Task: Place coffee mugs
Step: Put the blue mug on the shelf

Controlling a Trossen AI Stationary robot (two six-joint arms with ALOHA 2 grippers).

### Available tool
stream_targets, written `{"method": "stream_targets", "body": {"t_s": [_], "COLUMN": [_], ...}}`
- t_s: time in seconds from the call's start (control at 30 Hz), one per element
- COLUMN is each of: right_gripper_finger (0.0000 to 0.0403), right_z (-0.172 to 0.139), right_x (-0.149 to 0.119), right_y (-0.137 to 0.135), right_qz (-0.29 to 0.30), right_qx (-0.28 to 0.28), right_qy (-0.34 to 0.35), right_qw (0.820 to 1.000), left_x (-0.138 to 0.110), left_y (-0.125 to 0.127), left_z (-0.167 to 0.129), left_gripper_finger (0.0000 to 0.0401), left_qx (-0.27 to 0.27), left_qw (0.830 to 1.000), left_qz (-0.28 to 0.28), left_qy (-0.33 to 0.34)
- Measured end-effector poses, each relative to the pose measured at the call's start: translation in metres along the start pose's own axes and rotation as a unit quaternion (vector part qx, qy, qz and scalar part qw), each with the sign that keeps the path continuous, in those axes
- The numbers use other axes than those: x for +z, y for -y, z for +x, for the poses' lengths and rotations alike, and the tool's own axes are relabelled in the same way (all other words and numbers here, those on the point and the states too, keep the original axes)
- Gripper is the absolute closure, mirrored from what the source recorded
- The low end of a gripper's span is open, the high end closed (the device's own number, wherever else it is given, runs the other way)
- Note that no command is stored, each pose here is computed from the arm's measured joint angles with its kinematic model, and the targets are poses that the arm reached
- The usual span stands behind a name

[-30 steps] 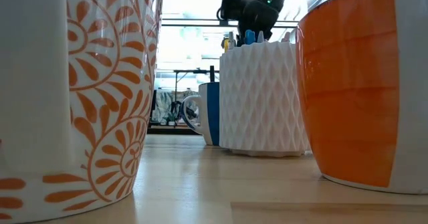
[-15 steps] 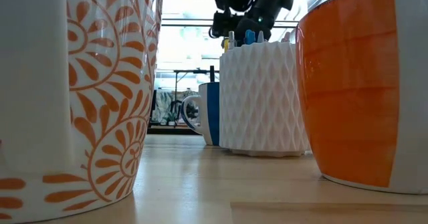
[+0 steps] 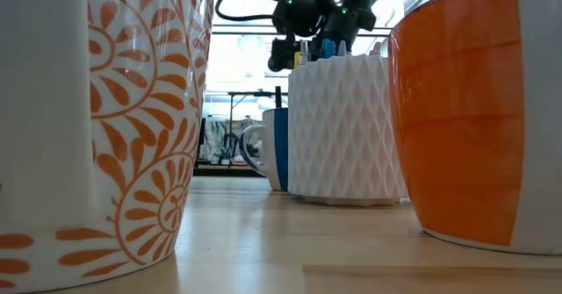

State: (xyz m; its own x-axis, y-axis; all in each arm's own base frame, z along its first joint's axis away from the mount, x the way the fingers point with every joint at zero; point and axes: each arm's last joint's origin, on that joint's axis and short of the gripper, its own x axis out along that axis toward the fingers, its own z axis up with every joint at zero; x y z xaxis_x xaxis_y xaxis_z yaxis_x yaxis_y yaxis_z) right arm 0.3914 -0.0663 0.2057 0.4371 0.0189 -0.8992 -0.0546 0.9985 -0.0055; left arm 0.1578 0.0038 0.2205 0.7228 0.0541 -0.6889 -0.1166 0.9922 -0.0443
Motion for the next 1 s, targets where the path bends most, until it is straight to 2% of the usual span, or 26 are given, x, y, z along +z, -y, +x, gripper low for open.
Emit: {"method": "stream_targets", "body": {"t_s": [0.1,0.33,0.7,0.8,0.93,1.0], "right_gripper_finger": [0.0311,0.0311,0.0315,0.0335,0.0388,0.0395], "right_z": [0.0036,0.0086,0.0094,0.0094,0.0088,0.0088], "right_x": [0.002,0.001,0.0018,0.0016,0.0018,0.0016], "right_y": [-0.0015,-0.0021,-0.0082,-0.008,-0.0081,-0.0084], "right_qz": [-0.009,0.004,0.008,0.016,0.016,0.016], "right_qx": [-0.026,0.021,0.022,0.021,0.02,0.019], "right_qy": [0.003,0.01,0.007,0.006,0.006,0.005], "right_qw": [1.0,1.0,1.0,1.0,1.0,1.0], "left_x": [0.0,0.0,-0.0001,-0.0001,-0.0001,-0.0001], "left_y": [0.0,-0.0001,-0.0001,-0.0001,-0.0001,-0.0001], "left_z": [0.0,0.0001,0.0,0.0,0.0,0.0], "left_gripper_finger": [0.0336,0.0336,0.0336,0.0336,0.0336,0.0336], "left_qx": [0.0,0.0,0.0,0.0,0.0,0.0], "left_qw": [1.0,1.0,1.0,1.0,1.0,1.0], "left_qz": [-0.001,-0.009,-0.013,-0.014,-0.014,-0.014], "left_qy": [0.0,0.0,-0.001,-0.001,-0.001,-0.001]}}
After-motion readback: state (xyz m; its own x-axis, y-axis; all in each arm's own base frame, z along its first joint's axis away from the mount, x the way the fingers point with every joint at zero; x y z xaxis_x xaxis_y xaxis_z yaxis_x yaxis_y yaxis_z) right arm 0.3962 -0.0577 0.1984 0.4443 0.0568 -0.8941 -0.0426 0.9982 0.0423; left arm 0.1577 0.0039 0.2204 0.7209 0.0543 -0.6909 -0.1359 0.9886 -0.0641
